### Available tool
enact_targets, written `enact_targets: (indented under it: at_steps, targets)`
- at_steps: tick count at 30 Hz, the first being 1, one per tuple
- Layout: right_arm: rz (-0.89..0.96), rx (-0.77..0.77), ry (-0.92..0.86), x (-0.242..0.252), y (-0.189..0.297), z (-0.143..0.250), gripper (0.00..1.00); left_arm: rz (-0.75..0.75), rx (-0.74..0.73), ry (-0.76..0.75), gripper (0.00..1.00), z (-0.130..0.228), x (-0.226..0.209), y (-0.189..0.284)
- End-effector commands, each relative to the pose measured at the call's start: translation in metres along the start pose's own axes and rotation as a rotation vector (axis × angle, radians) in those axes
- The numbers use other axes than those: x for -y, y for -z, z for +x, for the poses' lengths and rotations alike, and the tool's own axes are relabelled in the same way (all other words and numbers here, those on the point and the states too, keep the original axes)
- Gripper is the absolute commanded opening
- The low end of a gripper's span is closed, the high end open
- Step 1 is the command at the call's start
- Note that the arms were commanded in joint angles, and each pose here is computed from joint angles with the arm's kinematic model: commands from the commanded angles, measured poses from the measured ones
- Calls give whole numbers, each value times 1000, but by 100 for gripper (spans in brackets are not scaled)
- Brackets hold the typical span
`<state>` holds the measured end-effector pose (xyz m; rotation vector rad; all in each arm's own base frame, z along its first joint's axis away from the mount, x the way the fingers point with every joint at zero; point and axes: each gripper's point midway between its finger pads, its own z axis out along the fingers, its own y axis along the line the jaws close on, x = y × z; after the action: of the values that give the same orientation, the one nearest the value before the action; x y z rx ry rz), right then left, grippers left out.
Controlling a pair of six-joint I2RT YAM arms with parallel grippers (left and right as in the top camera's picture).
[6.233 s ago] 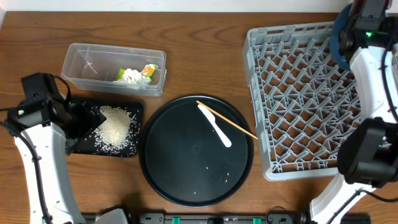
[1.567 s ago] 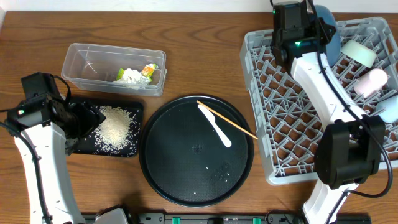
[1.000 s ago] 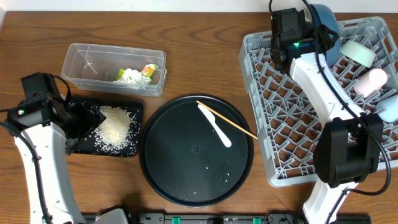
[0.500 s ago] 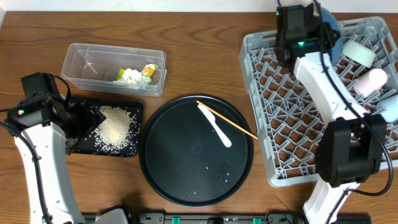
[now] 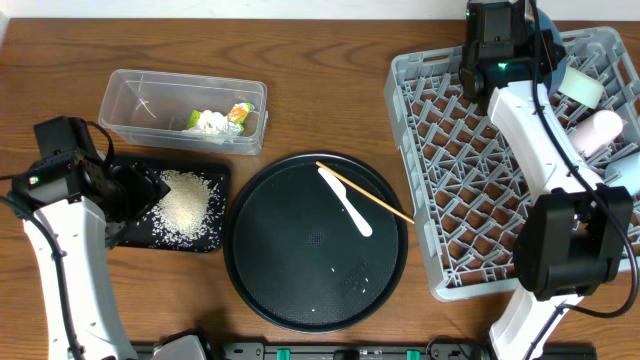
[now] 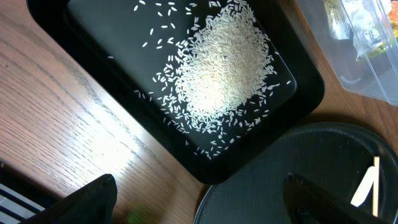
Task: Sort waste into correct bins and load items into the dishwasher rack
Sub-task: 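Lower the blue bowl into the rack's back left and release it, then reach right gripper to the wooden chopstick on the round tray and grasp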
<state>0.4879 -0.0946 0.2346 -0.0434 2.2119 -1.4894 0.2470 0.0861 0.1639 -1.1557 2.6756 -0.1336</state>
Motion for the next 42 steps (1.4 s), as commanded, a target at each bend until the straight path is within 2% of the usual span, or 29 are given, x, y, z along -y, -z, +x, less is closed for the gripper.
enact_targets:
  at_steps: [1, 5, 12, 17, 22, 28, 35, 37, 42]
  targets:
    - [-78, -60, 131, -30, -5, 27, 1, -18, -5, 1, 86, 1, -4, -2]
    - [-94, -132, 119, -34, -4, 51, 1, -18, -5, 1, 86, 1, -4, -2]
    - [-183, -162, 181, -51, 10, 65, 2, -14, 2, 1, 86, -1, -4, -2]
    - [-285, -190, 231, -71, 27, 79, 29, -14, 2, 0, 86, -1, -4, -2]
    - [-331, -218, 221, -79, 40, 88, 34, -14, 2, 0, 86, -1, -4, -2]
    - [-380, -176, 154, -75, 59, 79, 37, -14, 2, 0, 86, -1, -4, -2]
    - [-495, -94, 17, -51, 83, 64, 48, -14, 2, 0, 86, -1, -4, -2]
    - [-550, -63, -23, -45, 93, 59, 55, -14, 2, 0, 86, -1, -4, -2]
    - [-717, 23, -76, -38, 121, 48, 65, -14, 2, 0, 86, -1, -4, -2]
